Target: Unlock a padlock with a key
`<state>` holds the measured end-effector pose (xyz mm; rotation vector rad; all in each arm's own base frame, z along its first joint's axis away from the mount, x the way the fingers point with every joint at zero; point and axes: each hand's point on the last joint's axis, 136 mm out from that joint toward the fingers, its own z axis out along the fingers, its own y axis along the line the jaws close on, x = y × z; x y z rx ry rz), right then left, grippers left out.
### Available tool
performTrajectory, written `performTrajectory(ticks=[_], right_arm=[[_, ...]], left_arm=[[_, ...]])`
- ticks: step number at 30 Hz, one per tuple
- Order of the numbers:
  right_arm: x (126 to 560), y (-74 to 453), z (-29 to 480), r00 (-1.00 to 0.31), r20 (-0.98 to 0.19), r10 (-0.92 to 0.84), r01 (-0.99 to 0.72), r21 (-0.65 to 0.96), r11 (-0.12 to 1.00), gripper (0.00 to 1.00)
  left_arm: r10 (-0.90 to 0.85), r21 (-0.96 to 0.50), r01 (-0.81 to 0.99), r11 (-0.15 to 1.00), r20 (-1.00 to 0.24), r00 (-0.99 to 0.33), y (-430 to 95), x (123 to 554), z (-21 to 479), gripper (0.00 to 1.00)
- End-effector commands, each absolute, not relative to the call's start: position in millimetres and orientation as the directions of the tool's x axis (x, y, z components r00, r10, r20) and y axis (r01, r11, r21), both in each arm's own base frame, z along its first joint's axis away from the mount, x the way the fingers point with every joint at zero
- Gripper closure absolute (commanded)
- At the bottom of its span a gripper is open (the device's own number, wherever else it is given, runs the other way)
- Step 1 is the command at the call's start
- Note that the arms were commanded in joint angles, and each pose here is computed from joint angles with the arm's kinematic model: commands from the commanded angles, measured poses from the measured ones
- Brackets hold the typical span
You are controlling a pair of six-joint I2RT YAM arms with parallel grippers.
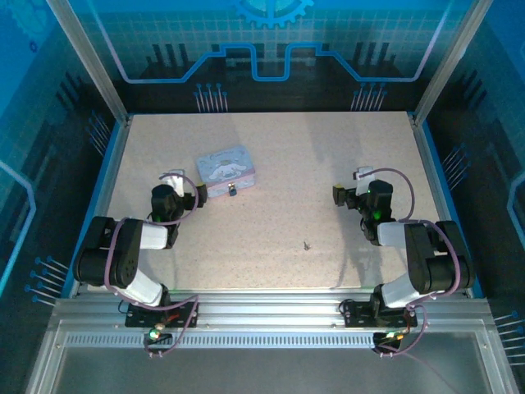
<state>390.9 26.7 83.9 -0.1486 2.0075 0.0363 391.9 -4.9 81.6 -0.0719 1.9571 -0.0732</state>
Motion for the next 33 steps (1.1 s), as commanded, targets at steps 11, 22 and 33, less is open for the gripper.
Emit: performTrajectory(ticks=[11,22,33], right_arm=[[337,69,174,-0.581,-0.813,0.018,-0.124,0.111,0.986,0.00],[248,144,93,-0.934,-0.339,0.114,0.004,0.309,0.951,0.14],[214,180,30,-0.995,-0.099,0.013,-0.011,0.240,0.971,0.34]], left_arm=[[-0.351,-0.311,-0.164,0.936,-0.861,-0.369,1,372,160,0.01],[-0.496,-0.653,-0.065,0.755,-0.503,-0.708,-105,325,142,0.01],[-0.420,-0.670,0.026,0.742,-0.495,-0.760,-156,327,146,0.01]])
